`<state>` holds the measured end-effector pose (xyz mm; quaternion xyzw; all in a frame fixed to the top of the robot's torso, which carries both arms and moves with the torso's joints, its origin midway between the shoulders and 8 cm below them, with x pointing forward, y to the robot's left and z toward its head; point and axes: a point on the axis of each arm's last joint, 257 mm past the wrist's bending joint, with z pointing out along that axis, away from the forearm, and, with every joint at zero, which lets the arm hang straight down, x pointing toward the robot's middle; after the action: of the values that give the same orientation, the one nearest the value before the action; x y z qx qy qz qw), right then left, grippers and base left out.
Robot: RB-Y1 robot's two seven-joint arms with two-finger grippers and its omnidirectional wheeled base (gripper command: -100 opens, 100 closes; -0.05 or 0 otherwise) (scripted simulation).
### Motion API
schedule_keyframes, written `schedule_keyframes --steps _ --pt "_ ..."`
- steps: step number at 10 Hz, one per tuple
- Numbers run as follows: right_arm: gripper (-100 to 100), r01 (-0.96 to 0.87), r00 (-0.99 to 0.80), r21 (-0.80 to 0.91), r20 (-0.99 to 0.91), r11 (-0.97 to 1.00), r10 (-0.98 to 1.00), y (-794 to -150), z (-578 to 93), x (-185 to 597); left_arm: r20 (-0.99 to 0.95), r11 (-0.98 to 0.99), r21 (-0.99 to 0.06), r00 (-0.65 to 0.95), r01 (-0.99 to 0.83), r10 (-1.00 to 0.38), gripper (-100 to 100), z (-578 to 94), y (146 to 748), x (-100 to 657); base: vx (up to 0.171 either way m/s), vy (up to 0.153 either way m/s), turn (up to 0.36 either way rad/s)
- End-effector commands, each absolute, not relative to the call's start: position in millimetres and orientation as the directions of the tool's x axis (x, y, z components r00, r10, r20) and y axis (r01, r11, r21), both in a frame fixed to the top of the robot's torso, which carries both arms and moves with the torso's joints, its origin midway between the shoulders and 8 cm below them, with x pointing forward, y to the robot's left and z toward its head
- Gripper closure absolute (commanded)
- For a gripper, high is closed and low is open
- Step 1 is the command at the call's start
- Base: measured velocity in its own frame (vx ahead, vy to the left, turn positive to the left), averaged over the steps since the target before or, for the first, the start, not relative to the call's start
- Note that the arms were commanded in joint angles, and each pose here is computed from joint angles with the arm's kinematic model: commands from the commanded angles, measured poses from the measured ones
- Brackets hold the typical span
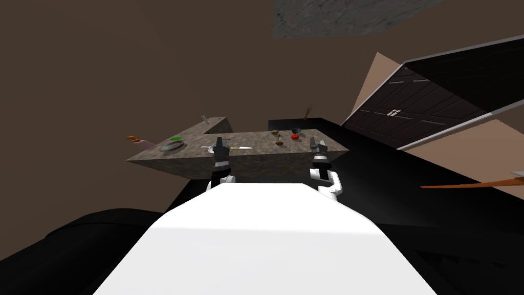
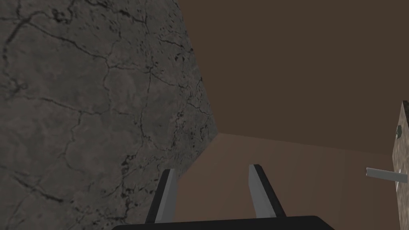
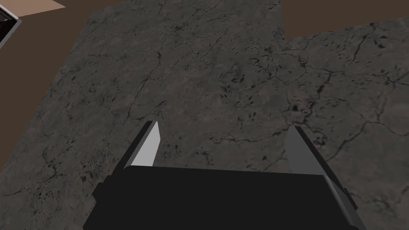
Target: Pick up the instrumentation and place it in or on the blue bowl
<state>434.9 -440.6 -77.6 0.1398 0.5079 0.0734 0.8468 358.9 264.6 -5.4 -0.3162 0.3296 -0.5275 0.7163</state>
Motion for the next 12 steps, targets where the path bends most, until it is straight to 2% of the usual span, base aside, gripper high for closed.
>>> schedule_keyframes --steps 1,12 --pt "-100 0.076 0.461 0.258 -0.866 0.963 0.195 -451.5 -83.5 445.8 -0.139 0.244 -0.801 0.226 0.547 -0.964 0 -5.4 264.6 358.9 0.007 0.079 0.02" --pt "-100 0.301 0.278 0.026 -0.959 0.953 -0.061 -494.8 -141.9 498.7 -0.139 0.244 -0.801 0.226 0.547 -0.964 0 -5.4 264.6 358.8 0.04 0.063 0.012"
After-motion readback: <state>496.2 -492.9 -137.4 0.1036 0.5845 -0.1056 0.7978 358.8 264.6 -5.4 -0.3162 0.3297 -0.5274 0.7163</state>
